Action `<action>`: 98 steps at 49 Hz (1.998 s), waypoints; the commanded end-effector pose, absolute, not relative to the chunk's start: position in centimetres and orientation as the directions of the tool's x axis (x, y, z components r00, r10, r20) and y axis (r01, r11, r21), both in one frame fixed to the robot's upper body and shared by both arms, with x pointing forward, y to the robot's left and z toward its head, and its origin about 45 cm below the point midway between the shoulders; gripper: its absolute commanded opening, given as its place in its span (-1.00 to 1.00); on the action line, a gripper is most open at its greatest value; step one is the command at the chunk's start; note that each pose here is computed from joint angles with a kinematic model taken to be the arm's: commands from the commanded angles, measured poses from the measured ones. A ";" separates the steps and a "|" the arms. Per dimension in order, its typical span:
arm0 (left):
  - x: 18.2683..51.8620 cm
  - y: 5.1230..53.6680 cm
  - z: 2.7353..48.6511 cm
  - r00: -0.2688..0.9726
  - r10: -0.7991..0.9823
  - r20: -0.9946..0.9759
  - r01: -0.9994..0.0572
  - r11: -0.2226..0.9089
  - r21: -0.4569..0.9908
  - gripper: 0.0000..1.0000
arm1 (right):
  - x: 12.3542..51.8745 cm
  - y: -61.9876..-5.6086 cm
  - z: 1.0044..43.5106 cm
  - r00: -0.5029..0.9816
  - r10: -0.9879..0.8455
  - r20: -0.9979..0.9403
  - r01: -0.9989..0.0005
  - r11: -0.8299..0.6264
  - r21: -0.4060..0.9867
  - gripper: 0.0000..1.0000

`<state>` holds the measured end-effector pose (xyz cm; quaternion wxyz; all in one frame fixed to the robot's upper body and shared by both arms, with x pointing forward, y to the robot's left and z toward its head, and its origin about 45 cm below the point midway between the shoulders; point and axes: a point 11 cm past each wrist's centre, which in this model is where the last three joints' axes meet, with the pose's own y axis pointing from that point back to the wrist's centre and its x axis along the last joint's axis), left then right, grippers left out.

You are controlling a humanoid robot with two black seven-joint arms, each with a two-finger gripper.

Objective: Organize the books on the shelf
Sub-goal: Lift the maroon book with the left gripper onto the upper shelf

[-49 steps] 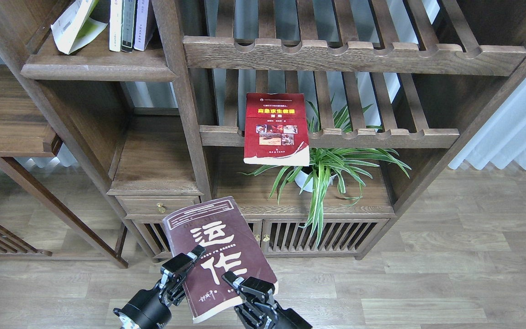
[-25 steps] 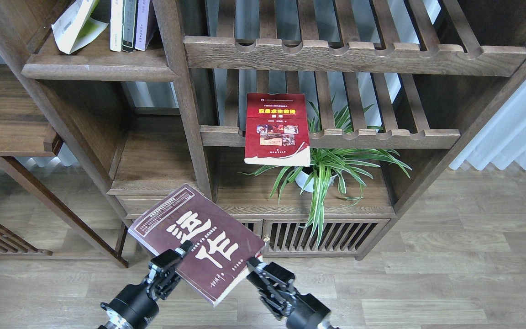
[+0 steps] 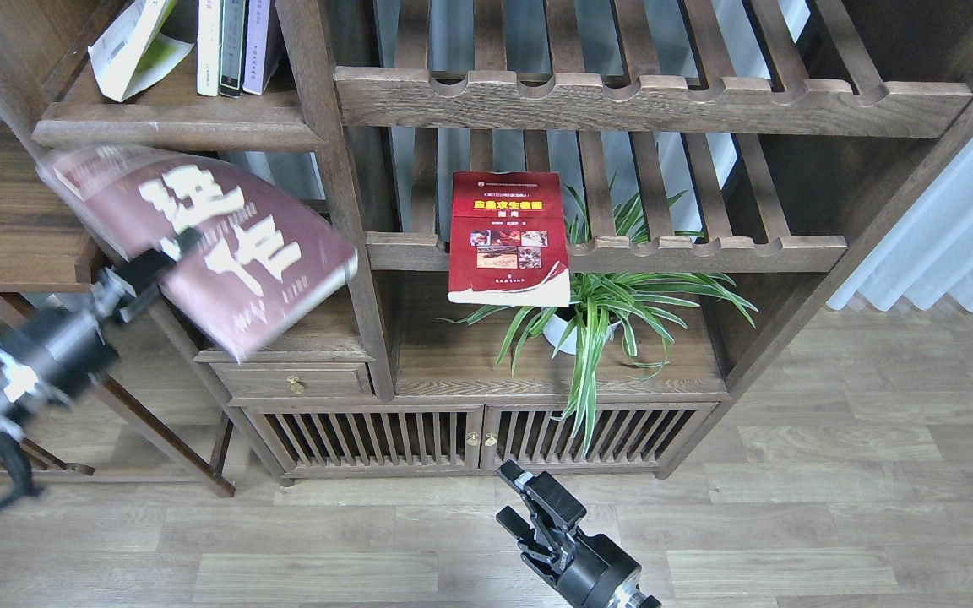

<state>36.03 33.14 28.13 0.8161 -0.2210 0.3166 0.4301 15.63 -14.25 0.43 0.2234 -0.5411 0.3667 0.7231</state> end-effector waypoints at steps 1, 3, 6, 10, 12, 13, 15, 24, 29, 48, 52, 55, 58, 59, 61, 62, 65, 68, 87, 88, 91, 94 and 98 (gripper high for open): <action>38.3 32.8 34.3 0.539 0.574 -0.617 -0.810 0.554 -0.192 -0.98 | 15.6 -14.2 0.4 -0.316 -0.072 -0.946 -0.720 -0.631 0.288 0.97; 38.7 32.8 35.7 0.560 0.577 -0.595 -0.802 0.556 -0.216 -0.98 | 15.6 -14.2 0.5 -0.315 -0.071 -0.946 -0.720 -0.632 0.287 0.97; 39.1 33.6 38.9 0.590 0.604 -0.535 -0.794 0.555 -0.248 -0.98 | 15.9 -14.1 0.8 -0.307 -0.064 -0.950 -0.724 -0.632 0.276 0.97; 39.1 34.8 41.5 0.601 0.644 -0.474 -0.794 0.551 -0.258 -0.98 | 17.7 -14.5 2.6 -0.259 -0.020 -0.966 -0.761 -0.612 0.216 0.96; 39.0 35.4 42.2 0.597 0.661 -0.454 -0.798 0.549 -0.250 -0.98 | 18.6 -14.7 3.6 -0.231 0.008 -0.973 -0.782 -0.597 0.181 0.96; 38.9 35.8 42.5 0.594 0.671 -0.443 -0.800 0.547 -0.245 -0.98 | 19.0 -15.0 4.1 -0.218 0.021 -0.976 -0.794 -0.585 0.165 0.97; 38.7 36.3 43.0 0.591 0.686 -0.425 -0.804 0.546 -0.236 -0.97 | 19.7 -15.3 4.6 -0.201 0.031 -0.979 -0.811 -0.566 0.149 0.97; 38.0 38.3 45.6 0.575 0.739 -0.351 -0.818 0.536 -0.211 -0.97 | 20.1 -15.7 4.7 -0.194 0.026 -0.981 -0.821 -0.552 0.148 0.97; 38.2 39.6 46.3 0.551 0.776 -0.306 -0.834 0.522 -0.177 -0.97 | 20.1 -15.8 4.7 -0.195 0.027 -0.980 -0.821 -0.551 0.148 0.97; 41.9 40.7 50.4 0.490 0.867 -0.086 -0.861 0.467 -0.203 -0.96 | 19.8 -15.5 4.6 -0.201 0.031 -0.979 -0.820 -0.552 0.151 0.97; 43.1 39.1 50.4 0.515 0.852 -0.096 -0.848 0.489 -0.207 -0.96 | 19.7 -15.5 4.6 -0.202 0.033 -0.979 -0.820 -0.552 0.151 0.97; 44.0 37.8 49.8 0.527 0.846 -0.080 -0.844 0.510 -0.166 -0.96 | 19.7 -15.5 4.5 -0.202 0.031 -0.979 -0.820 -0.551 0.152 0.97; 44.7 37.0 49.6 0.532 0.844 -0.069 -0.842 0.518 -0.152 -0.96 | 19.7 -15.6 4.5 -0.203 0.031 -0.979 -0.820 -0.551 0.153 0.97; 45.0 36.4 49.4 0.537 0.841 -0.067 -0.839 0.524 -0.148 -0.96 | 19.7 -15.6 4.5 -0.203 0.031 -0.979 -0.820 -0.551 0.152 0.97; 45.8 35.2 48.6 0.548 0.834 -0.063 -0.833 0.537 -0.136 -0.96 | 19.7 -15.6 4.5 -0.202 0.031 -0.979 -0.822 -0.549 0.152 0.97; 46.0 35.0 48.4 0.548 0.834 -0.061 -0.833 0.537 -0.133 -0.96 | 19.7 -15.6 4.6 -0.202 0.031 -0.979 -0.822 -0.549 0.152 0.97; 46.8 34.2 47.7 0.546 0.837 -0.043 -0.834 0.539 -0.114 -0.96 | 19.7 -15.6 4.6 -0.202 0.031 -0.979 -0.822 -0.549 0.152 0.97; 47.7 34.2 47.6 0.520 0.854 -0.001 -0.850 0.518 -0.095 -0.95 | 19.7 -15.6 4.6 -0.201 0.032 -0.979 -0.822 -0.550 0.151 0.97; 50.9 31.9 44.5 0.484 0.875 0.008 -0.874 0.485 -0.025 -0.89 | 19.8 -15.5 4.6 -0.201 0.034 -0.979 -0.823 -0.548 0.150 0.97; 51.0 31.8 44.4 0.485 0.874 0.007 -0.874 0.485 -0.024 -0.89 | 19.8 -15.5 4.6 -0.201 0.036 -0.979 -0.823 -0.548 0.149 0.97; 51.1 31.1 43.9 0.497 0.868 -0.003 -0.868 0.497 -0.018 -0.84 | 19.8 -15.5 4.6 -0.201 0.036 -0.979 -0.823 -0.548 0.149 0.97; 51.1 30.5 43.5 0.506 0.862 -0.008 -0.862 0.506 -0.015 -0.81 | 19.8 -15.5 4.6 -0.201 0.036 -0.979 -0.823 -0.548 0.149 0.97; 51.1 30.3 43.4 0.510 0.860 -0.007 -0.860 0.510 -0.011 -0.89 | 19.8 -15.5 4.6 -0.200 0.037 -0.979 -0.823 -0.549 0.148 0.97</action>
